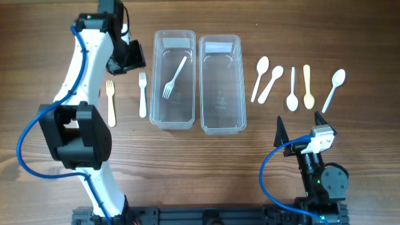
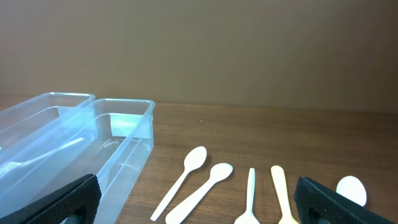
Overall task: Pack container
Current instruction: 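Move the left gripper back and grasp the light-blue fork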
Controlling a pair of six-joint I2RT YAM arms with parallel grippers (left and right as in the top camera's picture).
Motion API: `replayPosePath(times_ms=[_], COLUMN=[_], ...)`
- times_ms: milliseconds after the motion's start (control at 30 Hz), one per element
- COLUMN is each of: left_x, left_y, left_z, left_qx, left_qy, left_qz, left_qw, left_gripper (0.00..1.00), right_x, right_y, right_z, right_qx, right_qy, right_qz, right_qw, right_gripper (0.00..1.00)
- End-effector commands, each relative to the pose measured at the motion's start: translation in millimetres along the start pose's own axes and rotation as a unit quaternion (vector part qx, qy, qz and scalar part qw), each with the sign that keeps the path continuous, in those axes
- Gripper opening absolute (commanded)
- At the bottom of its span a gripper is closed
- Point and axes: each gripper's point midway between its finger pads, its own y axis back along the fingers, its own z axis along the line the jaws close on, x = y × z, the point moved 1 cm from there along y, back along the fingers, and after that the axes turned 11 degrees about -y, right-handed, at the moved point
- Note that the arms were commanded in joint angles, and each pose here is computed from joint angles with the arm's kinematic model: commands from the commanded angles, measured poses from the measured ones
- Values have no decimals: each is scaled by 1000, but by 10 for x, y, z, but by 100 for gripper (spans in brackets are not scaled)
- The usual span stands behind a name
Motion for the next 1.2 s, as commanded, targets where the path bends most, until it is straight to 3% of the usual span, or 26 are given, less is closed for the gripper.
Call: replayPosePath(times_ms=[0,333,633,900,1033,1167], left_x=[110,659,782,793,827,826], left_y=[-239,-860,-1146,-1174,-1167,-1109], left_z=[75,180,101,197,201,223], left_qx=[-13,-18,18,-9,-9,-17], left_qy=[-17,-19,-20,-34,-33,-33], left_qz=[18,83,71,69,77,79], left_qw=[1000,996,997,997,996,996], left_gripper=[54,54,51,28,9,4], right_x=[-17,-17,-17,-17,-17,-17], right_y=[1,1,1,1,1,1], right_z=[-24,-24,-24,-24,-24,-24], right_qx=[7,7,6,7,7,7], right_qy=[0,0,0,0,0,0], right_qz=[-5,-5,-5,-5,-5,-5], right_qw=[1000,1000,1000,1000,1000,1000], right_gripper=[100,100,100,100,100,100])
